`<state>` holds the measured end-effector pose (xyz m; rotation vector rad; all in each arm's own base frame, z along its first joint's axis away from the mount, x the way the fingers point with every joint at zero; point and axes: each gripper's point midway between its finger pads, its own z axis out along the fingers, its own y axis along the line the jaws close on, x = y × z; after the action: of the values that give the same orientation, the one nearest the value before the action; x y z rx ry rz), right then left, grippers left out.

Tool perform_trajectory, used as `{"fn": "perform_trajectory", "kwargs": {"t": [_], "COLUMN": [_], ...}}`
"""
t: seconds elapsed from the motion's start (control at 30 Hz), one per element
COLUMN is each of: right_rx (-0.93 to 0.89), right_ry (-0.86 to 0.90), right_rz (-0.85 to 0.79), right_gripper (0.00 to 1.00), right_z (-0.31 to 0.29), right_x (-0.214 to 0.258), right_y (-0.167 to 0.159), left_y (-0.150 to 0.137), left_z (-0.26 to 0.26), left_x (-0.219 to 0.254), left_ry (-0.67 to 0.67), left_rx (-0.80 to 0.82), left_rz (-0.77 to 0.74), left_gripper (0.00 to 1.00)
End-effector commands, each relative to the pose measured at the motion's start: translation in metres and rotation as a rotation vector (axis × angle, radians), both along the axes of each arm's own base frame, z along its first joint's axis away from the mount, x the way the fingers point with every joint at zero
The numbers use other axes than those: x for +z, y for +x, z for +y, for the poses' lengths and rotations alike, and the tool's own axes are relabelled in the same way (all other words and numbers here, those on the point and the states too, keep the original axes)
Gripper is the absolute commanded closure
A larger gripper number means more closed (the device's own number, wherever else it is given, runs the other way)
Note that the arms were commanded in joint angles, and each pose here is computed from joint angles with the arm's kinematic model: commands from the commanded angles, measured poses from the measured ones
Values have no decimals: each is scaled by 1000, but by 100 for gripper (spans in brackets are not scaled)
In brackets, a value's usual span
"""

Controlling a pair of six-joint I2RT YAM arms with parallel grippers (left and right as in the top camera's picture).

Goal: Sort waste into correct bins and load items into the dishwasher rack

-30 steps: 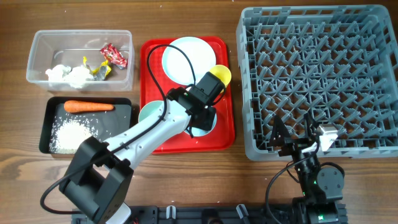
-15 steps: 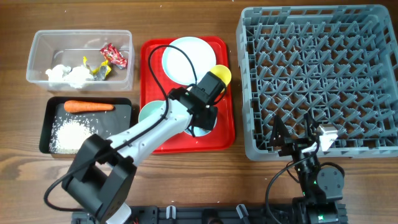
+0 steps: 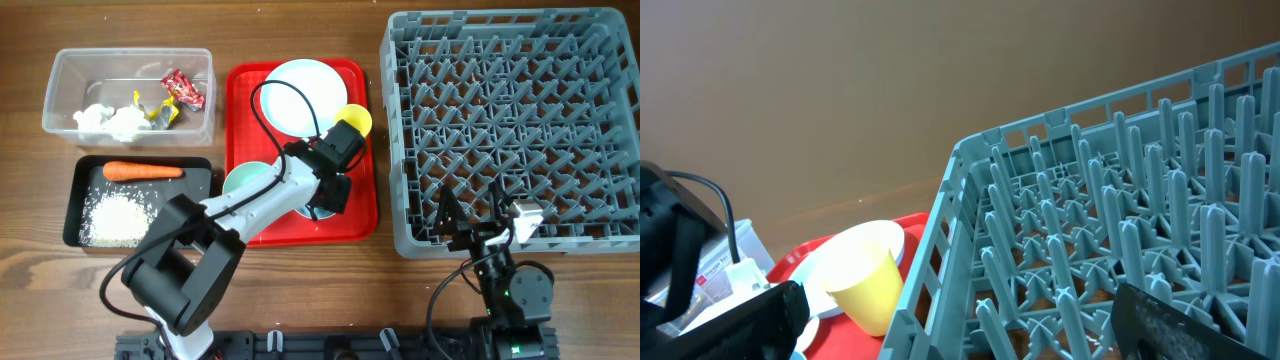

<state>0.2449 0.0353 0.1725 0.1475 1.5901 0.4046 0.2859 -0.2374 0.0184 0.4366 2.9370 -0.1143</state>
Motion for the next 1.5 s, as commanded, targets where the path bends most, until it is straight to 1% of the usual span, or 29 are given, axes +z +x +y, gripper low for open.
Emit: {"fn": "perform_trajectory", "kwargs": {"t": [0.0, 0.03, 0.07, 0.1, 0.13, 0.37, 0.8, 0.9, 1.0, 1.23, 1.43, 1.47], "right_rx": [-7, -7, -7, -7, -7, -7, -7, -7, -7, -7, -7, -7], "right_ry": [-7, -6, -7, -7, -7, -6, -6, -6, -6, -7, -6, -7], "right_rz": [-9, -9, -9, -9, -9, -9, -9, -9, -9, -9, -9, -9], "right_gripper": [0, 0, 0, 0, 0, 1, 0, 0, 0, 0, 0, 0], "right_z": [-1, -1, -1, -1, -1, -1, -1, -1, -1, -1, -1, -1], "right_x": [2, 2, 2, 2, 2, 2, 2, 2, 2, 2, 2, 2], "right_y": [0, 0, 0, 0, 0, 0, 0, 0, 0, 0, 0, 0], "left_y": [0, 0, 0, 0, 0, 3, 10, 10, 13, 34, 44, 45], "left_z": [2, 2, 2, 2, 2, 0, -6, -1, 12, 56, 136, 158], "left_x": [-9, -9, -9, -9, -9, 0, 49, 58, 71, 110, 128, 129], "left_ry": [9, 8, 8, 8, 8, -9, -93, -86, -72, -106, -69, -57], "left_rx": [13, 13, 13, 13, 13, 15, 14, 21, 49, 181, 394, 455], "left_rz": [19, 19, 19, 19, 19, -1, -101, -123, -145, -208, -213, -206], "left_gripper": [44, 51, 61, 64, 66, 67, 66, 64, 63, 63, 62, 62]}}
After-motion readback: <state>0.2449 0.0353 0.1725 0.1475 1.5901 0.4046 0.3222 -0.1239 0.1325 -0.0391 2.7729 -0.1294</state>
